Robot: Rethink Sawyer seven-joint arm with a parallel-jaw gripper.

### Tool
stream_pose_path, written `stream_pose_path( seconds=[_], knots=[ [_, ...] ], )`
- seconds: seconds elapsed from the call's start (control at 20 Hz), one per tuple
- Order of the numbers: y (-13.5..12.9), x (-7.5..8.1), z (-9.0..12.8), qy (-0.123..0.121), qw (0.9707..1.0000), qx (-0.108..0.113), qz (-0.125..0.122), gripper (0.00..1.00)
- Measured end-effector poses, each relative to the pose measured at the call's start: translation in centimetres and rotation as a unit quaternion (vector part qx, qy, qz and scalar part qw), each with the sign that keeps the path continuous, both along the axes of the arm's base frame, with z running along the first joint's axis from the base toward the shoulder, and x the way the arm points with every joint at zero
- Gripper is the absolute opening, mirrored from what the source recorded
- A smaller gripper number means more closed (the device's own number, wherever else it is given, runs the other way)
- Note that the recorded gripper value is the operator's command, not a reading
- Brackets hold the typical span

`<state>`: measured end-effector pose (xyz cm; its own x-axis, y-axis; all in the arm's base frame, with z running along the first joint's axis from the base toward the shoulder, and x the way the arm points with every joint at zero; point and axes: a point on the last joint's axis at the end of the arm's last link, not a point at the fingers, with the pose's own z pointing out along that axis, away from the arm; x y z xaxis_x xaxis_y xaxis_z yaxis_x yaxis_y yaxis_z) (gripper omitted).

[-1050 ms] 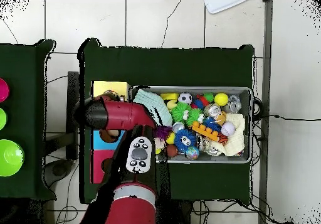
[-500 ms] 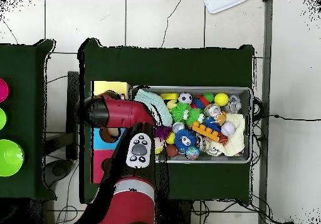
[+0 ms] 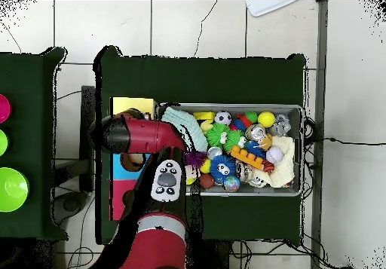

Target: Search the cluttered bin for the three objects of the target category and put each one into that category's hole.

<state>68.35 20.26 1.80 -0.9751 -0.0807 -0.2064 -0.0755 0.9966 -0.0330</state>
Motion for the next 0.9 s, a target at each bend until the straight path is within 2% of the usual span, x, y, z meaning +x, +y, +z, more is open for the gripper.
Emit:
stream_pose_path(
  seconds=[0.1, 0.55, 0.9],
  knots=[
    [0.7, -0.1, 0.1, 0.000, 1.0000, 0.004, 0.004, 1.00],
    [0.6, -0.5, 1.8, 0.015, 0.9999, 0.008, 0.001, 1.00],
    [0.5, -0.5, 1.8, 0.016, 0.9998, 0.009, 0.001, 1.00]
  ],
)
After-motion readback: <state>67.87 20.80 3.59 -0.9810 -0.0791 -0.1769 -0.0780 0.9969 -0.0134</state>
